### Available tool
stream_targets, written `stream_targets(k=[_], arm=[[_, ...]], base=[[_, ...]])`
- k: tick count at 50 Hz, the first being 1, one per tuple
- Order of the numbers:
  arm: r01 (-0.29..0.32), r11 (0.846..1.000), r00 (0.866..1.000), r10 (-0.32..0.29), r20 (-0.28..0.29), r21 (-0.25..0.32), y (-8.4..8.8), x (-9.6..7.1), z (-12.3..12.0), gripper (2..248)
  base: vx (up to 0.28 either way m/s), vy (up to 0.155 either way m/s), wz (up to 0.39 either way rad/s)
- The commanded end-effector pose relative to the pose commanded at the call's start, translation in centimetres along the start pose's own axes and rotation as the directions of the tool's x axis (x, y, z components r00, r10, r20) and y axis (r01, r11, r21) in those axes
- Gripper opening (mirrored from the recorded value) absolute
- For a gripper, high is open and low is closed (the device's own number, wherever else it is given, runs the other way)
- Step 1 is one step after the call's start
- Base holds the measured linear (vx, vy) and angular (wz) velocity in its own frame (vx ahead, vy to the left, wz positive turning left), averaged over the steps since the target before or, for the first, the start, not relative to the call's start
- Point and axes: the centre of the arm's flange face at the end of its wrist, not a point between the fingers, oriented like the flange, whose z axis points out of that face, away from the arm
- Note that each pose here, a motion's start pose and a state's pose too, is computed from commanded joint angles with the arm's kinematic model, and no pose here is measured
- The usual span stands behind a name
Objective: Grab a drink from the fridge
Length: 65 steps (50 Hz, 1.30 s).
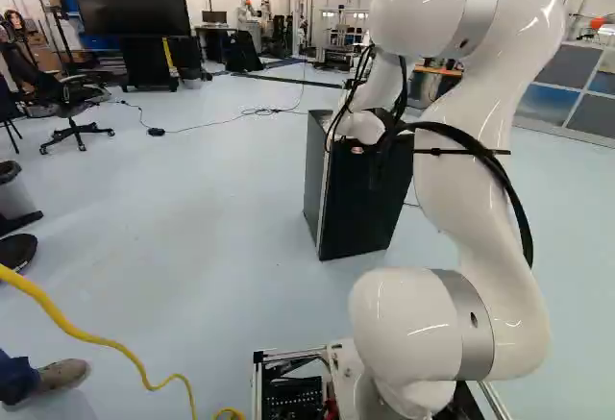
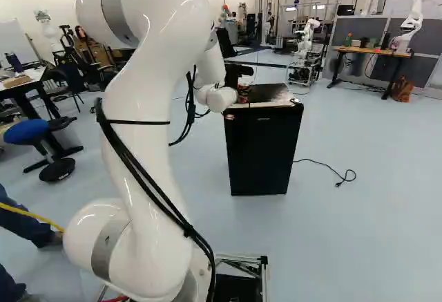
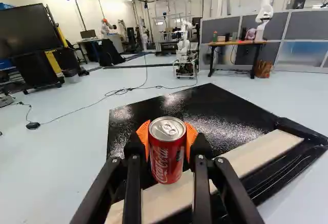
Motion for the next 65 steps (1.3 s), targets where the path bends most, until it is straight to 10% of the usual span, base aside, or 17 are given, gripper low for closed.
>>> stream_targets(k=[33,65], arm=[[-0.004,1.000,0.998,0.005,-0.059,0.007,-0.4,3.6,-0.7,93],[0.004,1.000,0.999,-0.003,-0.047,0.018,-0.8,3.4,-2.4,93]], base=[[0.000,0.000,0.000],[0.000,0.000,0.000]])
